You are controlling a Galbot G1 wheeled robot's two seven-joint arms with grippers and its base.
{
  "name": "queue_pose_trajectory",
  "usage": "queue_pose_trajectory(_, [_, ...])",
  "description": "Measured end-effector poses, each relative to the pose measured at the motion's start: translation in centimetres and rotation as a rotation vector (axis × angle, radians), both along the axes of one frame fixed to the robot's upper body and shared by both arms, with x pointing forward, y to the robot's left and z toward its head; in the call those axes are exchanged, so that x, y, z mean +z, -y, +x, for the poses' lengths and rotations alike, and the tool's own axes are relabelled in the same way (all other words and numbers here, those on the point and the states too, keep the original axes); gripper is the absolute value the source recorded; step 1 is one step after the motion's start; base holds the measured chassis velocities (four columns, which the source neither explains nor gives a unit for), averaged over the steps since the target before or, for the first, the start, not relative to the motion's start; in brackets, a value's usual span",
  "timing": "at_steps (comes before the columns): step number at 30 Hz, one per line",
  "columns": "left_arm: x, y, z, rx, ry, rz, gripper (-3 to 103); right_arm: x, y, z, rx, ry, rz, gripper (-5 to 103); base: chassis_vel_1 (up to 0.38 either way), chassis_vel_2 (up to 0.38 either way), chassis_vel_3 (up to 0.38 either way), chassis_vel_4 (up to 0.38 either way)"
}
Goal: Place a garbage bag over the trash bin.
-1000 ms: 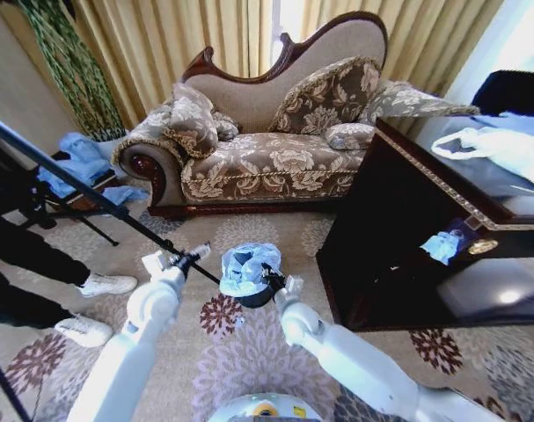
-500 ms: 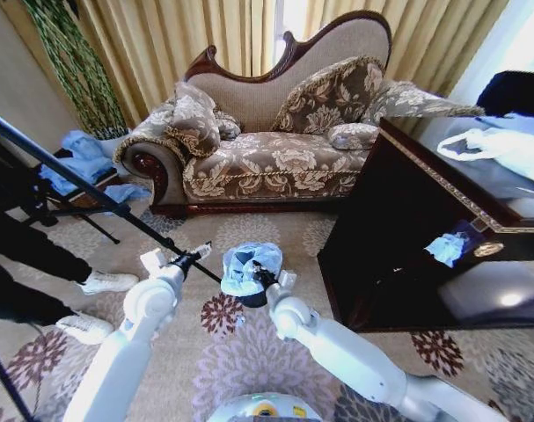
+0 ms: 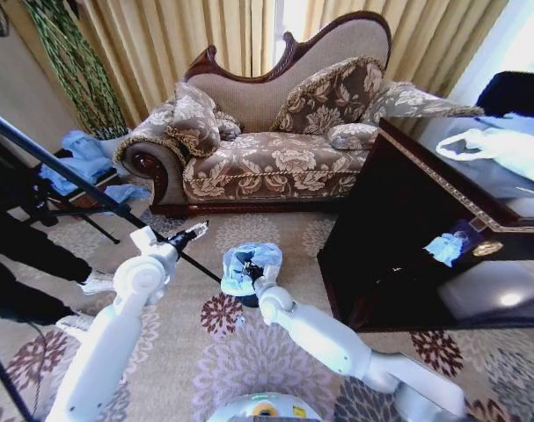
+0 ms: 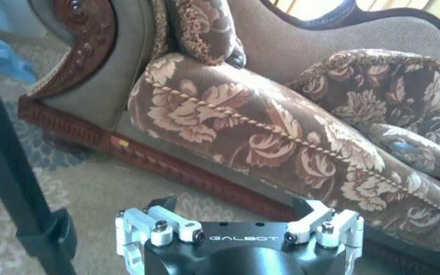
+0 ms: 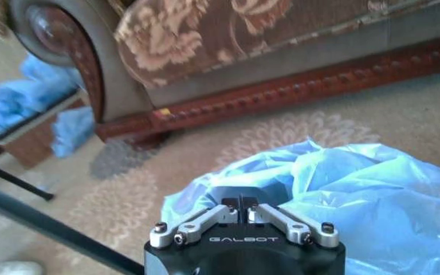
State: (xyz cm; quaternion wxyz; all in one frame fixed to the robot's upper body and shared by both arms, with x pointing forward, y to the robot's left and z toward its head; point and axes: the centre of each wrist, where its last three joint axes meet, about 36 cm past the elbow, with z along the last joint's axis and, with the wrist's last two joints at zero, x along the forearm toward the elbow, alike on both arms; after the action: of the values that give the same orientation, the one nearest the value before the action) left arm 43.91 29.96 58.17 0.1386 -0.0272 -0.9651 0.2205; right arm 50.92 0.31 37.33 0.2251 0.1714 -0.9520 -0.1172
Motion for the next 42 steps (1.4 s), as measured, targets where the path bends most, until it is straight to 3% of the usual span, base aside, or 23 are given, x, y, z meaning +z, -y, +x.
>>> queue_pose_trajectory(8, [1.1,-0.9,0.0,-0.022,0.035,0.023,100,0.5,-2.9,2.8,-0.109,-0.108,-0.061,0,0.0,0.0,0.0,0.0])
queue_pose_trajectory(16, [1.3,-1.1,0.3,-0.032,0.024,0.031,100,0.5,-2.4,5.3,-0.193,-0.209,-0.084,0,0.0,0.0,0.0,0.0])
queue_pose_trajectory(23, [1.2,-0.1,1.0,-0.057,0.028,0.003,100,-1.3,-1.5,7.7,-0.254,-0.291,-0.118,0,0.0,0.0,0.0,0.0])
queue_pose_trajectory(28, [1.6,0.0,1.2,-0.073,0.042,0.0,100,-3.0,-1.2,7.9,-0.274,-0.324,-0.143,0,0.0,0.0,0.0,0.0])
queue_pose_trajectory(42, [1.5,0.2,1.2,-0.07,0.051,-0.021,100,-4.5,-3.6,6.5,-0.298,-0.386,-0.187,0,0.0,0.0,0.0,0.0])
